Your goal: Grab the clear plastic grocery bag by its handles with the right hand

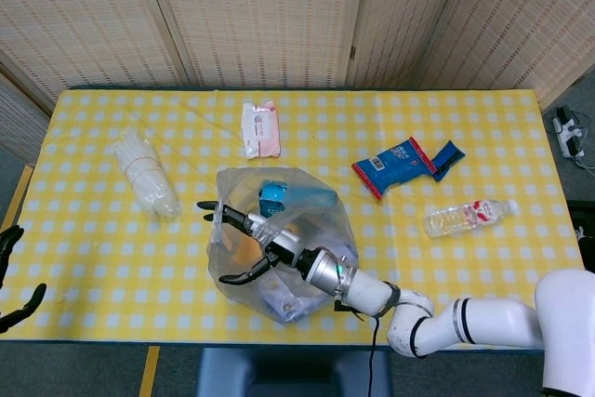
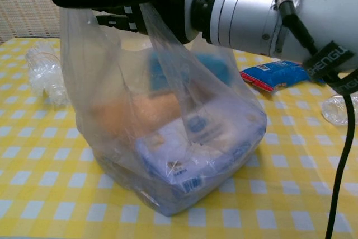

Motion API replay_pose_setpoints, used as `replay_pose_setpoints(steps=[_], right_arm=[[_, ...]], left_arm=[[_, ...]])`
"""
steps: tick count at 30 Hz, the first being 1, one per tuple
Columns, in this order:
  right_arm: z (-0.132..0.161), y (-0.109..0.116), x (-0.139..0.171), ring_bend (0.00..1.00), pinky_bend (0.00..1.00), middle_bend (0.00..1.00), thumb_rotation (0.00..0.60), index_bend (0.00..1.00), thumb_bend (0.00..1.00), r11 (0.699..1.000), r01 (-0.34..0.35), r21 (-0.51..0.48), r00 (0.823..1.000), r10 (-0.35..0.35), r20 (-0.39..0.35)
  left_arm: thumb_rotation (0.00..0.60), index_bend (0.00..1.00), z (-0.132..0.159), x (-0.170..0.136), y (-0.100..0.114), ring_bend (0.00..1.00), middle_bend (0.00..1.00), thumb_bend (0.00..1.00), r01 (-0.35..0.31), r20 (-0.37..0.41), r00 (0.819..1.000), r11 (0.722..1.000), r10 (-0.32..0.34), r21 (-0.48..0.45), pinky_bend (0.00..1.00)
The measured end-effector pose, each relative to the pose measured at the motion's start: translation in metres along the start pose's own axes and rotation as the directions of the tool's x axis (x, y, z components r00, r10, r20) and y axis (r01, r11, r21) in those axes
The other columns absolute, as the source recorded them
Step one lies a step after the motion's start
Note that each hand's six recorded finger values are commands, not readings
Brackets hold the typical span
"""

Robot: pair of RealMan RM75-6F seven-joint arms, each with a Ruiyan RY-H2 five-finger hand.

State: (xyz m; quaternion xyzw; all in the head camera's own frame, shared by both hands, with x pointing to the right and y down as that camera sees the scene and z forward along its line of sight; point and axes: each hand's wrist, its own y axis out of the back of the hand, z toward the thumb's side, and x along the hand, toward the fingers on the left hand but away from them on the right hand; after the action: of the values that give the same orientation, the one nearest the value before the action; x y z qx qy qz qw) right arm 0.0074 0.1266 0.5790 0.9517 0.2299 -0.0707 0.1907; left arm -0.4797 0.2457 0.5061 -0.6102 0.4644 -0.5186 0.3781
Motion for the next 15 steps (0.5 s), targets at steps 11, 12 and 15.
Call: replay_pose_setpoints(steps=[11, 12, 15], right_arm=[[0.0084, 0.0048, -0.0042, 0.11, 0.00, 0.03, 0.600, 0.00, 0.24, 1.000, 0.006, 0.017, 0.997, -0.005, -0.082], [0.0081, 0.0047, -0.0049, 0.12, 0.00, 0.03, 0.600, 0.00, 0.24, 1.000, 0.006, 0.014, 0.997, -0.005, -0.083], [0.0071, 0.0039, -0.0081, 0.13, 0.00, 0.03, 0.600, 0.00, 0.24, 1.000, 0.002, -0.003, 0.997, -0.002, -0.083]], left_arm=[[0.600, 0.05, -0.0012, -0.0002, 0.0003, 0.17, 0.13, 0.36, 0.002, -0.005, 1.000, 1.000, -0.002, 0.000, 0.14], [0.600, 0.05, -0.0010, -0.0002, 0.0003, 0.17, 0.13, 0.36, 0.002, -0.005, 1.000, 1.000, -0.002, 0.000, 0.14], [0.600, 0.05, -0.0002, -0.0005, 0.0002, 0.17, 0.13, 0.36, 0.003, -0.003, 1.000, 1.000, -0.003, -0.001, 0.14]])
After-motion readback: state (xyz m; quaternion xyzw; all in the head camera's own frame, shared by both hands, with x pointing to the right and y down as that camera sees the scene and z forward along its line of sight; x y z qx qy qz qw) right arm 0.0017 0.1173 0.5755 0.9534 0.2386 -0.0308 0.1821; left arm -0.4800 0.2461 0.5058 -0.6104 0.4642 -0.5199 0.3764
